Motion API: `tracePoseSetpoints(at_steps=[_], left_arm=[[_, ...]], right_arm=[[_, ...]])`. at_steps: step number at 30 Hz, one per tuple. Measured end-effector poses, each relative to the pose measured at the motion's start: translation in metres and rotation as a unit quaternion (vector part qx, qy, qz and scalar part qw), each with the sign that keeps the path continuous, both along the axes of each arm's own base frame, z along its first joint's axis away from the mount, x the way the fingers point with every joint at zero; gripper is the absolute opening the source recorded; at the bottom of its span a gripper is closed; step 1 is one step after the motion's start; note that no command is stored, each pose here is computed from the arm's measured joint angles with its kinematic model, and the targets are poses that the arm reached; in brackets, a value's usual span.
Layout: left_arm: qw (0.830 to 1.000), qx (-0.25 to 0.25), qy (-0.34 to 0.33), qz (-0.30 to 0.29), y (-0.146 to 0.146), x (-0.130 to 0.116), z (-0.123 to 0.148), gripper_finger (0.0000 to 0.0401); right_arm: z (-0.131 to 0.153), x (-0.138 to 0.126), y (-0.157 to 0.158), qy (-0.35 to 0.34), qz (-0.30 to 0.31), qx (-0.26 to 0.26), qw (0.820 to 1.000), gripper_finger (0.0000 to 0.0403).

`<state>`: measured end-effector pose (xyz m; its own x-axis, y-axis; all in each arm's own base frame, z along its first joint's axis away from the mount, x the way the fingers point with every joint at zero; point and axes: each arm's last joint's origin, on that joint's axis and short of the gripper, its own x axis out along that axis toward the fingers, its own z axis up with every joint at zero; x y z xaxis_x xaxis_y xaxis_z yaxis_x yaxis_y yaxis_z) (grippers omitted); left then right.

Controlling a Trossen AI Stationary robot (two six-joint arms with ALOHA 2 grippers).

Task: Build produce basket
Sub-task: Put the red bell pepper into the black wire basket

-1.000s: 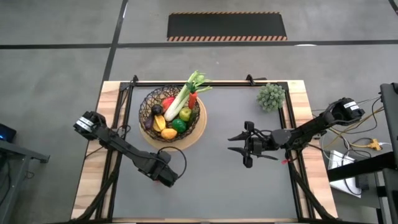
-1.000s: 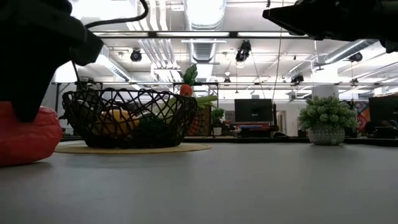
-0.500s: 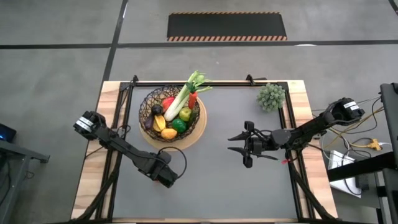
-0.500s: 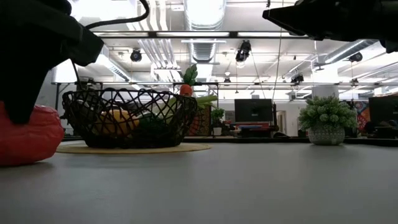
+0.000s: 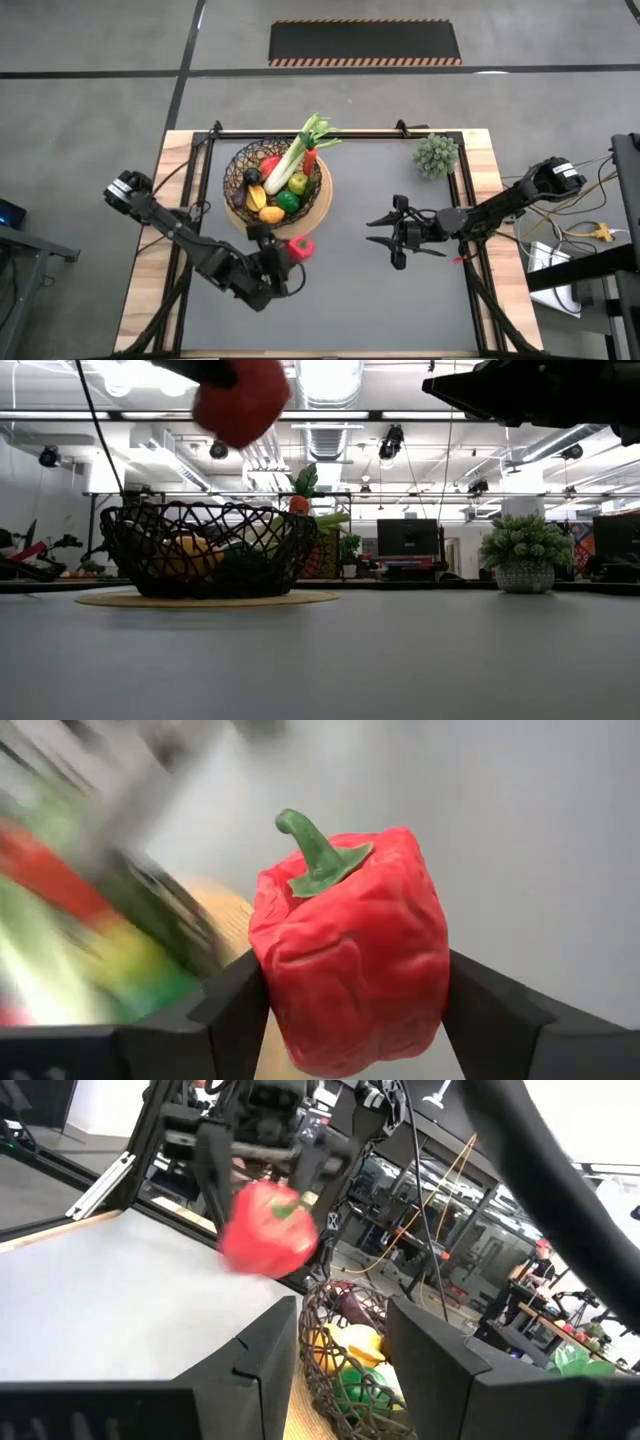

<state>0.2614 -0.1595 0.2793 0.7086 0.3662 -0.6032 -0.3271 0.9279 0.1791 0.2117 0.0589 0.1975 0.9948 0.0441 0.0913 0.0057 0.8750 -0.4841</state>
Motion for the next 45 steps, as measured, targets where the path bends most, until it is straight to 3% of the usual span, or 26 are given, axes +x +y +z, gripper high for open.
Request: tracePoseSetpoints(at_steps=[2,4,9,11,15,19,24,29,37,45], left_arm=[[0.996,0.09,-0.023,0.006,0.001,0.0,0.004,0.0233],[0.987,0.144,-0.047,0.047,0.007,0.001,0.006,0.0233],[0.947,0.211,-0.146,0.196,0.031,0.005,0.001,0.0234],[0.926,0.216,-0.185,0.249,0.045,0.006,-0.007,0.0234],[0.9,0.191,-0.217,0.327,0.079,0.011,-0.026,0.0234],[0.882,0.159,-0.22,0.385,0.11,0.01,-0.048,0.0234],[0.858,0.165,-0.212,0.439,0.143,0.004,-0.066,0.0235],[0.853,0.152,-0.167,0.47,0.167,-0.001,-0.079,0.0235],[0.869,0.17,-0.061,0.46,0.187,-0.003,-0.083,0.0235],[0.853,0.133,-0.074,0.499,0.21,-0.006,-0.088,0.0235]], right_arm=[[0.0,0.0,0.0,0.0,0.0,0.0,1.0,0.0144],[0.0,0.0,0.0,0.001,0.001,0.004,1.0,0.0144],[0.0,0.0,0.0,0.001,0.001,0.006,1.0,0.0144],[0.0,0.0,0.0,0.001,0.001,0.007,1.0,0.0144],[0.0,0.0,0.0,0.001,0.001,0.008,1.0,0.0144],[0.0,0.0,0.0,0.0,0.001,0.008,1.0,0.0144],[0.0,0.0,0.0,0.0,0.001,0.008,1.0,0.0144],[0.0,0.0,0.0,0.0,0.001,0.008,1.0,0.0144],[0.0,0.0,0.0,0.0,0.001,0.008,1.0,0.0144],[0.0,0.0,0.0,0.0,0.001,0.008,1.0,0.0144]])
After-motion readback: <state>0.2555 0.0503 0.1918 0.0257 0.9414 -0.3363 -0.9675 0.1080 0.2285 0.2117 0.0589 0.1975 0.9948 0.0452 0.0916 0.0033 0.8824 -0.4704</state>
